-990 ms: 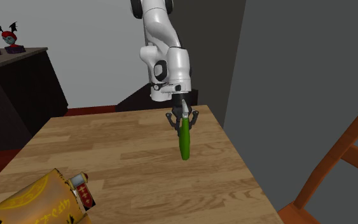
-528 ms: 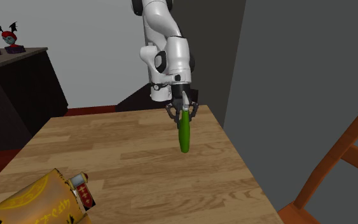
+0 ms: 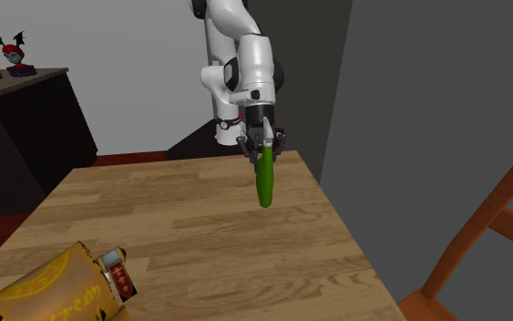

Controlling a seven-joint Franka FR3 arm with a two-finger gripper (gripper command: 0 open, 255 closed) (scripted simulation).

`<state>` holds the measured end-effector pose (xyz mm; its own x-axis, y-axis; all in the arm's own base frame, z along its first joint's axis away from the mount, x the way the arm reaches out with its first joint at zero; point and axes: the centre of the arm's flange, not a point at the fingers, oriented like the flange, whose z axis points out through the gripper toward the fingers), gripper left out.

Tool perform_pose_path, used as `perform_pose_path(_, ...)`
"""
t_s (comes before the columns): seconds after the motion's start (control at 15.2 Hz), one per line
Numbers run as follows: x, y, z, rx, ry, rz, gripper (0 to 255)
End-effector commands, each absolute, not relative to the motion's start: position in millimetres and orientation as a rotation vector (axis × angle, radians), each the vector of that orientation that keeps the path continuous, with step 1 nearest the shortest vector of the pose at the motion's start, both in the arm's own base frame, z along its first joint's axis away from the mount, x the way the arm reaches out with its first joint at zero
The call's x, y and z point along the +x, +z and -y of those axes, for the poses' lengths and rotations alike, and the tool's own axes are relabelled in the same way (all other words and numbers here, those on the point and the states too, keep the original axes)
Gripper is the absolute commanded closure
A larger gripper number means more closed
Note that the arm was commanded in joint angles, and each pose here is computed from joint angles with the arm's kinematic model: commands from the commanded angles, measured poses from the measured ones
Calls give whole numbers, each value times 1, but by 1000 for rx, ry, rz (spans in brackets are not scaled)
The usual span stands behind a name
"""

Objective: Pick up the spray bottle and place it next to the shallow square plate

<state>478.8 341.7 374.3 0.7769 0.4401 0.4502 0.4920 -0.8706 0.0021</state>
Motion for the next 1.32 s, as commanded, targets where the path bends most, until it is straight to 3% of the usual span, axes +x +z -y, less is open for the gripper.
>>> perform_pose_path(0.0,479,385,-342,-2851,-678,751,255)
perform_pose_path(1.25,479,486,-342,-2851,-678,751,255)
